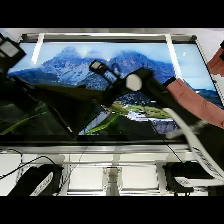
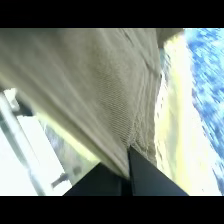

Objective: Fold the clothes and pants, and hang the long-sleeved shirts on hangers.

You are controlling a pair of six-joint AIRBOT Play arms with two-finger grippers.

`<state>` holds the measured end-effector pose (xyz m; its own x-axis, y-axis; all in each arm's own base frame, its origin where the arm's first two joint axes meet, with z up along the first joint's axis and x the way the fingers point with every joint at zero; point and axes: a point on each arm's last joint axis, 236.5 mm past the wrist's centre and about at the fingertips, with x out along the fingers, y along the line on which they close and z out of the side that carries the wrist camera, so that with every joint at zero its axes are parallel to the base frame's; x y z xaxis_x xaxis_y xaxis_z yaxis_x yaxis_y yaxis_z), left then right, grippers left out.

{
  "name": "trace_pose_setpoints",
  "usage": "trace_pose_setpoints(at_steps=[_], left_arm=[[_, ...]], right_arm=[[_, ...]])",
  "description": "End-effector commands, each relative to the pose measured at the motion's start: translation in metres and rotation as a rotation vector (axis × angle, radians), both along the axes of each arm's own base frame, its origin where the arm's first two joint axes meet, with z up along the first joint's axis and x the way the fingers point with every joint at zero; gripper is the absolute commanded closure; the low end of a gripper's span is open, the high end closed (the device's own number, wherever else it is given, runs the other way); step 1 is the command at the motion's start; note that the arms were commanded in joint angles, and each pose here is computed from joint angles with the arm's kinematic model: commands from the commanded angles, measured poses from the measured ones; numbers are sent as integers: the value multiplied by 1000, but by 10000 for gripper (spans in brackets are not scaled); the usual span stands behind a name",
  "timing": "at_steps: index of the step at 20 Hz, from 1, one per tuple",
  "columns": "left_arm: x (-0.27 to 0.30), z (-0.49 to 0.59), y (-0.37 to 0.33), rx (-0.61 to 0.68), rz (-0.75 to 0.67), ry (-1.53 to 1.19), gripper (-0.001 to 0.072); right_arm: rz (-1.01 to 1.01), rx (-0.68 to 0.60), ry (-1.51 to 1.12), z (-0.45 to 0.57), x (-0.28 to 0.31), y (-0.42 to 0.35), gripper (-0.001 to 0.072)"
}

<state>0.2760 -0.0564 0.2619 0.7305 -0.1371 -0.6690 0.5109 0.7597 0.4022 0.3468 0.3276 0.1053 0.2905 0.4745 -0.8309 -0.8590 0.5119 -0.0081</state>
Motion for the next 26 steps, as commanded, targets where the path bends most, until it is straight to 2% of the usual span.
trace_pose_setpoints(at_steps=[1, 4, 6, 11, 15, 17, 20, 22, 24, 26], left_arm=[[-16, 26, -19, -127, -34, -78, 654], [-38, 40, -50, -269, -117, -78, 654], [-46, 48, -54, -374, -67, -50, 654], [-61, 32, -46, -464, 82, 101, 654], [-77, 30, -80, -566, -5, 212, 654], [-73, 27, -78, -558, 7, 218, 654], [-42, 0, -42, -446, 179, 239, 654], [-18, -24, -23, -365, 264, 284, 654], [12, -40, -16, -277, 251, 282, 655], [51, -45, -14, -251, 251, 216, 655]], right_arm=[[60, -94, 67, 47, -66, -58, 699], [109, -89, 79, 77, -110, -77, 699], [128, -59, 86, 97, -137, -88, 699], [112, 16, 144, 143, -188, -106, 699], [205, 155, 118, 190, -215, -91, 699], [171, 165, 141, 194, -216, -91, 699], [110, 139, 172, 181, -191, -92, 699], [29, 90, 203, 161, -156, -97, 699], [-76, 22, 206, 134, -108, -109, 698], [-205, 4, 162, 113, -50, -120, 697]])
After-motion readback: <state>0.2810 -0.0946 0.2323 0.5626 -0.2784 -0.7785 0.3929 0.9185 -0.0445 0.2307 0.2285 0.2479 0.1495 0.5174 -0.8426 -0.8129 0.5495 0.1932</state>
